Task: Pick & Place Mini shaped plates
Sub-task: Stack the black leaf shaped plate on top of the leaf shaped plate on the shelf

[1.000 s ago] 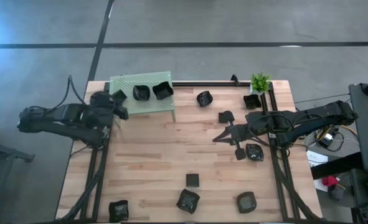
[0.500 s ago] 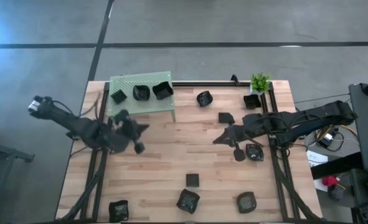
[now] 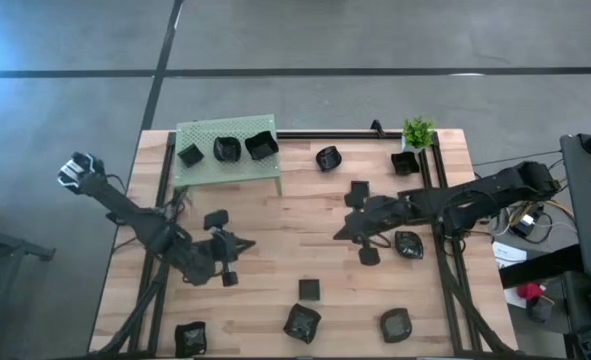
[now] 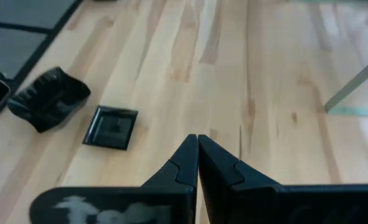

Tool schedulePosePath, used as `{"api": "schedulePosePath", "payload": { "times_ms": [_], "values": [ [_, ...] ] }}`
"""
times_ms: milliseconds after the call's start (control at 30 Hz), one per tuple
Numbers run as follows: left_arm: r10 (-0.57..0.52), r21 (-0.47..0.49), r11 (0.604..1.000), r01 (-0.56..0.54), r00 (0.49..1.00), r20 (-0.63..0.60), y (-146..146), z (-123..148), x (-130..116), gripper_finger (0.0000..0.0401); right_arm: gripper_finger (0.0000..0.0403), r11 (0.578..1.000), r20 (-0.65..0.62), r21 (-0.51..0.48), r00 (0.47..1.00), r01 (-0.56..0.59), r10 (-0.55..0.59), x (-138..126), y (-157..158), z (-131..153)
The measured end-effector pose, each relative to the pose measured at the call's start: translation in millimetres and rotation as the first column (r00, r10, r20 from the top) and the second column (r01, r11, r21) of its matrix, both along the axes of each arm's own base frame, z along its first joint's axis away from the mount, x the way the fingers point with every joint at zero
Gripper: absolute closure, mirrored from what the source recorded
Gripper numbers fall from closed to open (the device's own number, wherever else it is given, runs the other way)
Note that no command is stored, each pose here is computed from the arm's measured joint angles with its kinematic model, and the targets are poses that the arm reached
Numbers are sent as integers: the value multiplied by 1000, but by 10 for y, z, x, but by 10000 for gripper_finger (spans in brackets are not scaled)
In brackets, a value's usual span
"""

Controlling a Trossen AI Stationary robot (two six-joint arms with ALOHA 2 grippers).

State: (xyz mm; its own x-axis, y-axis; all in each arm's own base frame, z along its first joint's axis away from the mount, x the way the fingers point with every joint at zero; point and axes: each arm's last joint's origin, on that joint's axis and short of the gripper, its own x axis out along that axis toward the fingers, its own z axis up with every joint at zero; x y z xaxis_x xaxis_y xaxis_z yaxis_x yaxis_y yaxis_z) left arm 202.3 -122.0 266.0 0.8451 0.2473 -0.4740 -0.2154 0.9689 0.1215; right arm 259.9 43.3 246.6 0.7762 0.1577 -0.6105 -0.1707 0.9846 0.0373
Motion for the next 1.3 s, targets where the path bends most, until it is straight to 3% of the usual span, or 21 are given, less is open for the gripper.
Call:
{"api": "schedulePosePath", "payload": {
  "times_ms": [233, 467, 700, 933, 1067, 1300],
  "values": [
    [-76, -69, 995, 74, 997, -25, -135, -129, 138, 401, 394, 1000, -46, 9, 999, -12, 13, 31, 11, -91],
    [-87, -76, 994, 84, 996, -32, -193, -209, 211, 401, 394, 1000, -36, 7, 999, -9, 9, 8, 4, -72],
    [-92, -85, 992, 91, 996, -9, -208, -193, 227, 401, 394, 979, -29, -50, 979, 198, -200, 1, -153, -92],
    [-107, -78, 991, 107, 994, 10, -218, -172, 241, 401, 394, 879, -29, -42, 879, 474, -476, 6, -542, -139],
    [-106, -81, 991, 107, 994, 16, -219, -166, 243, 401, 394, 791, -45, 17, 791, 612, -610, -22, -831, -150],
    [-106, -81, 991, 107, 994, 16, -218, -165, 243, 401, 394, 663, -66, 67, 666, 746, -743, -83, -1181, -181]
  ]
}}
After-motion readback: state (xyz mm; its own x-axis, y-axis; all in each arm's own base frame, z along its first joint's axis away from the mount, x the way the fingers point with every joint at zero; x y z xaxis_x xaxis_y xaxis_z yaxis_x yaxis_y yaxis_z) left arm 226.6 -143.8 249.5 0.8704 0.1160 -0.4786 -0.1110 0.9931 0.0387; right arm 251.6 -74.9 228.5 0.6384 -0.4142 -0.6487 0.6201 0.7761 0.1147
